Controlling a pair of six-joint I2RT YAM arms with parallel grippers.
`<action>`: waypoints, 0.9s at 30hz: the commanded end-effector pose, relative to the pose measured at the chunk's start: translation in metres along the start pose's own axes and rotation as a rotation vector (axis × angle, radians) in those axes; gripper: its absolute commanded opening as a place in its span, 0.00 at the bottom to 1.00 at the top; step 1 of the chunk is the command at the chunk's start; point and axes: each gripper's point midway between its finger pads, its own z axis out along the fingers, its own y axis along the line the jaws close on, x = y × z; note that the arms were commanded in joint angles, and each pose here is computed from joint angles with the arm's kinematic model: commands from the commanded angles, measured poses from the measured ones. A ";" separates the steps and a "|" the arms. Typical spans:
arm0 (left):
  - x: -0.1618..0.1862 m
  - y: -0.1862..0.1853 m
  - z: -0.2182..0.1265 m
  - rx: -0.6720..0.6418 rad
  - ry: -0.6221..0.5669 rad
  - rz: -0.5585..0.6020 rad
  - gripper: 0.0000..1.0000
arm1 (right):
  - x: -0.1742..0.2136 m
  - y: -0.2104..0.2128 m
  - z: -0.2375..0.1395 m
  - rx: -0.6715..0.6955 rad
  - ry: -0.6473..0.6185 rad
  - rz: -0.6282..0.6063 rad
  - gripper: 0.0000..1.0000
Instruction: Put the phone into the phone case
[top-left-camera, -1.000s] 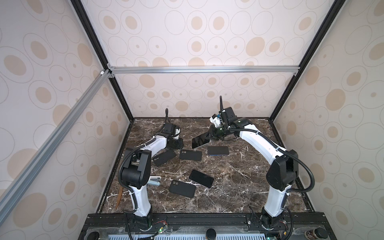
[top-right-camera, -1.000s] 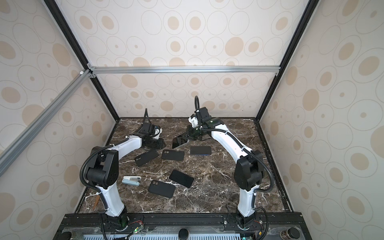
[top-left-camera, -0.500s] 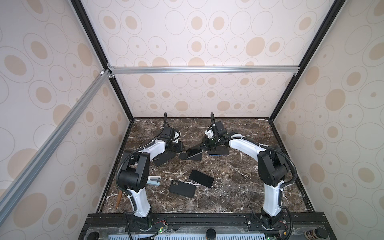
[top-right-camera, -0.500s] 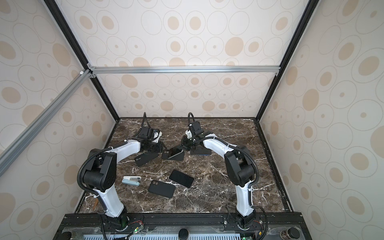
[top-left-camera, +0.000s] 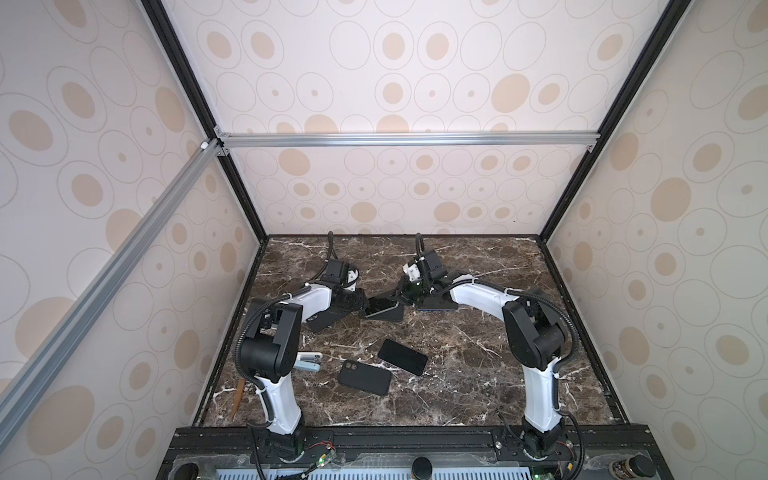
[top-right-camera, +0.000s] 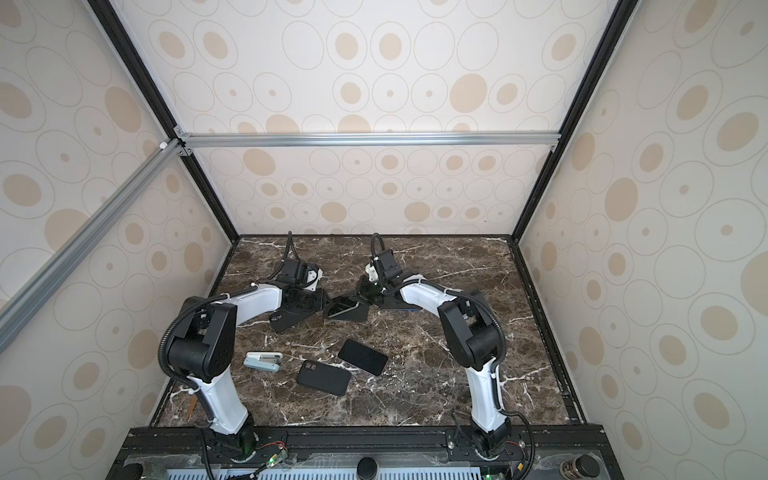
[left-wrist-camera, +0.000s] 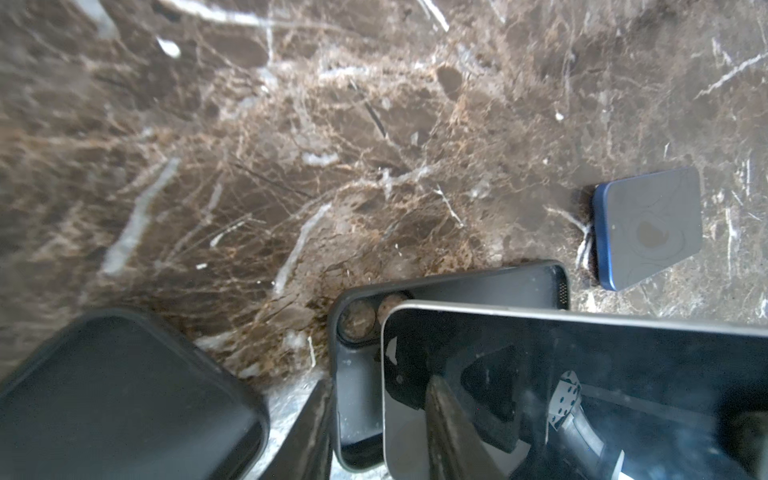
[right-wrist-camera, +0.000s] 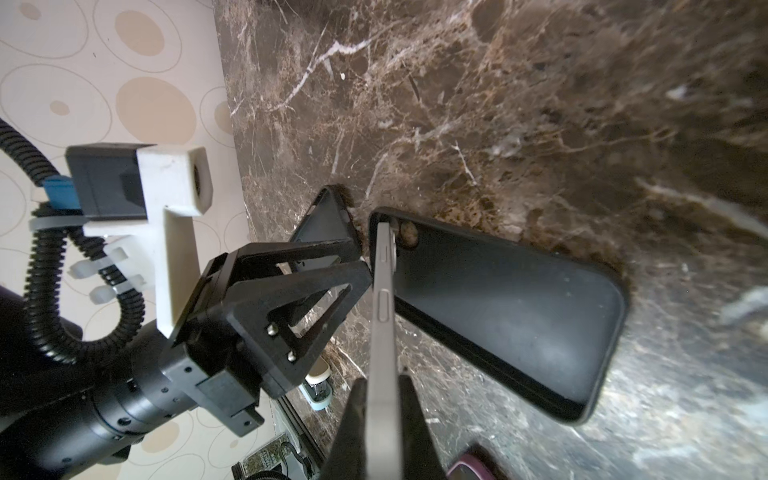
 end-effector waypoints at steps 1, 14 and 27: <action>0.005 0.000 0.007 0.024 0.018 -0.025 0.37 | 0.003 -0.004 0.007 -0.023 0.015 0.009 0.00; 0.015 -0.016 0.014 0.137 0.054 -0.073 0.36 | 0.009 -0.037 0.005 0.018 0.029 0.029 0.00; 0.023 -0.014 0.020 0.147 0.077 -0.070 0.36 | 0.024 -0.058 0.024 -0.025 0.108 0.003 0.00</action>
